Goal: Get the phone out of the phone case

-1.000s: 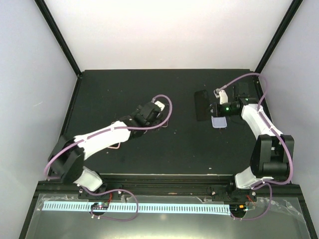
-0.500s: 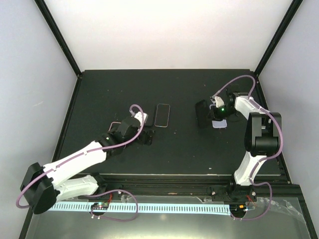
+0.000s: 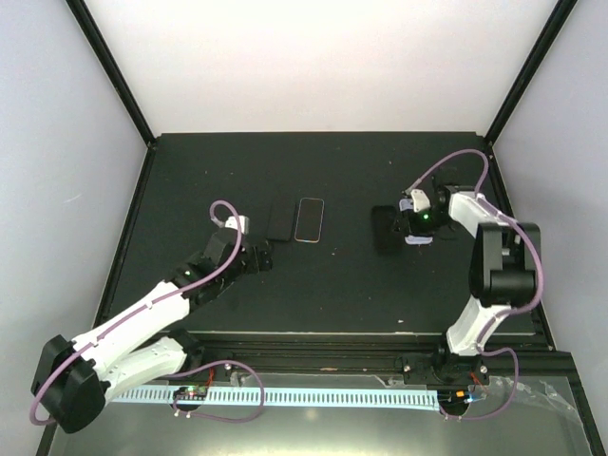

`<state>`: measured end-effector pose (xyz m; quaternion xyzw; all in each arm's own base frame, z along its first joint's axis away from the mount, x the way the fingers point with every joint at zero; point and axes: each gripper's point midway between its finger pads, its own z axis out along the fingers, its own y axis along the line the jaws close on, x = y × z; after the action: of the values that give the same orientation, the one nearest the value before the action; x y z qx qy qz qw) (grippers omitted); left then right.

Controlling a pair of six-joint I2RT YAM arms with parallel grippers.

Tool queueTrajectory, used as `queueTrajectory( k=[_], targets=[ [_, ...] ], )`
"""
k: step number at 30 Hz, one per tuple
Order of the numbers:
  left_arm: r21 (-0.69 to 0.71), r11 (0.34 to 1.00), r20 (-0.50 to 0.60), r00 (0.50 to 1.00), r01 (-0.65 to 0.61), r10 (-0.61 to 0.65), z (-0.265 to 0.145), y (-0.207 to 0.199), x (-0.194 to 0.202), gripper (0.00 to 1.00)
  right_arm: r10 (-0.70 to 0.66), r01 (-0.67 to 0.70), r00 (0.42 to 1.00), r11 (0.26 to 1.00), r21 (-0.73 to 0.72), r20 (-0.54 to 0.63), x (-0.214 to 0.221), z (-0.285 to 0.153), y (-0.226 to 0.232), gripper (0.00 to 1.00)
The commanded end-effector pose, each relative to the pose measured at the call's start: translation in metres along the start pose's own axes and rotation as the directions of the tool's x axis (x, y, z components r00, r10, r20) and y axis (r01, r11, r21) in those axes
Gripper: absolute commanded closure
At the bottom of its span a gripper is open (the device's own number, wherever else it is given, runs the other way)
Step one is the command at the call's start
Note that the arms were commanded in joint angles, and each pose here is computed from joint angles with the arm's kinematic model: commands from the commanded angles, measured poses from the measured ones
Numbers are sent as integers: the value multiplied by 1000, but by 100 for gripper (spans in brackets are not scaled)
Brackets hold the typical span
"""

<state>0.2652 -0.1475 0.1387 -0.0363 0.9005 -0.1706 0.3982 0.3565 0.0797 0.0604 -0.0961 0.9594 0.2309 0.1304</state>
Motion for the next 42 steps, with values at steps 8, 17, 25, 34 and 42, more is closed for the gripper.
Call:
queueTrajectory(
  k=[8,17,25,34,42],
  targets=[
    [-122,908,58,917,400,-396,18,75,10,1,-409,493,812,863,-114,415,28,-128,121,31],
    [-256,791,108,830,556,-548,28,127,12,1,-481,633,695,762,-137,535,54,-148,154,21],
    [-372,790,129,870,487,-475,35,153,-18,1,-507,673,687,714,-192,521,67,-148,162,21],
    [-440,826,-138,882,353,-451,68,168,-5,1,-513,676,680,716,-177,525,68,-149,162,20],
    [-334,885,-360,824,325,-438,89,141,29,1,-521,671,680,725,-153,516,66,-146,157,17]
  ],
)
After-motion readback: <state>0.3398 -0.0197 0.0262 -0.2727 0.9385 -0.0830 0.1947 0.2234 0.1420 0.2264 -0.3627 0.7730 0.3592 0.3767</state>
